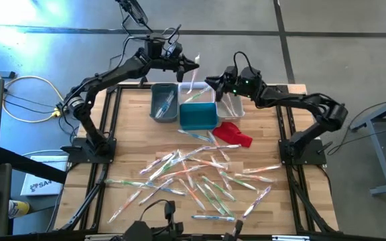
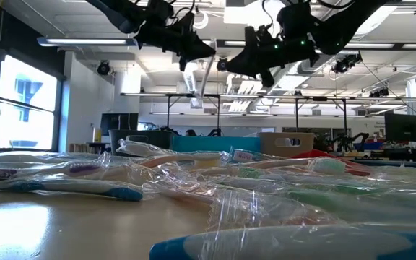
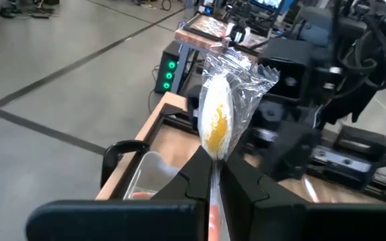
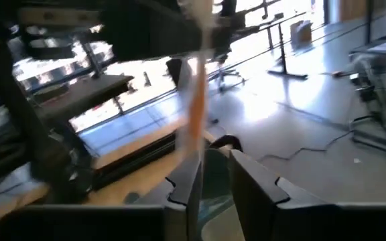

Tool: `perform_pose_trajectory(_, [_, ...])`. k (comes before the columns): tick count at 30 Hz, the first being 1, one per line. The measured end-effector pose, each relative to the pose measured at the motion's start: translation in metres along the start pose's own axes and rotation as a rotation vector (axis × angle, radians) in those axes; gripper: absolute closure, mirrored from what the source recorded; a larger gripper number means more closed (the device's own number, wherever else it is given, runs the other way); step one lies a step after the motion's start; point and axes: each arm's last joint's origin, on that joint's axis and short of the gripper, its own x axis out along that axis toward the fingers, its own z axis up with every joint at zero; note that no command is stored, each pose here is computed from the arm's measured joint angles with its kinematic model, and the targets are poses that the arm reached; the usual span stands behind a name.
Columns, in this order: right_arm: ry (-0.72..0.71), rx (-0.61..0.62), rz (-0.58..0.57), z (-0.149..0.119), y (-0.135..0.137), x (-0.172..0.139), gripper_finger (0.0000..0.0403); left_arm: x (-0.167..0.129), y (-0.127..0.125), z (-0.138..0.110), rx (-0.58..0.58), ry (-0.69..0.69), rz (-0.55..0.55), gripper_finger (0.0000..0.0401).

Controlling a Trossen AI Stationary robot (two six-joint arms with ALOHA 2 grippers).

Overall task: Pick & Place Toothbrushes
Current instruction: Put the orange toothbrush into the white bin

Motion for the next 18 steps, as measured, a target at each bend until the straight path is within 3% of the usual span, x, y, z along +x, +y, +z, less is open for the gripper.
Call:
perform_pose_trajectory(3, [-0.003,0.034,0.014,-0.002,-0.001,0.003,0.0305,0.0,0.0,0.0,0.005,0.0,0.0,0.0386])
perform_pose_trajectory(8, [-0.008,0.056,0.046,-0.001,0.001,0.003,0.0231,0.0,-0.001,0.0,0.007,0.004,-0.03,0.0386])
perform_pose_trajectory(13, [-0.069,-0.017,0.063,0.003,0.008,0.004,0.0172,0.004,-0.009,-0.001,0.012,0.009,-0.069,0.0386])
perform_pose_trajectory(18, [-0.092,-0.121,0.1,0.001,0.023,0.006,0.0156,0.011,-0.019,-0.002,0.032,0.011,-0.1,0.0386])
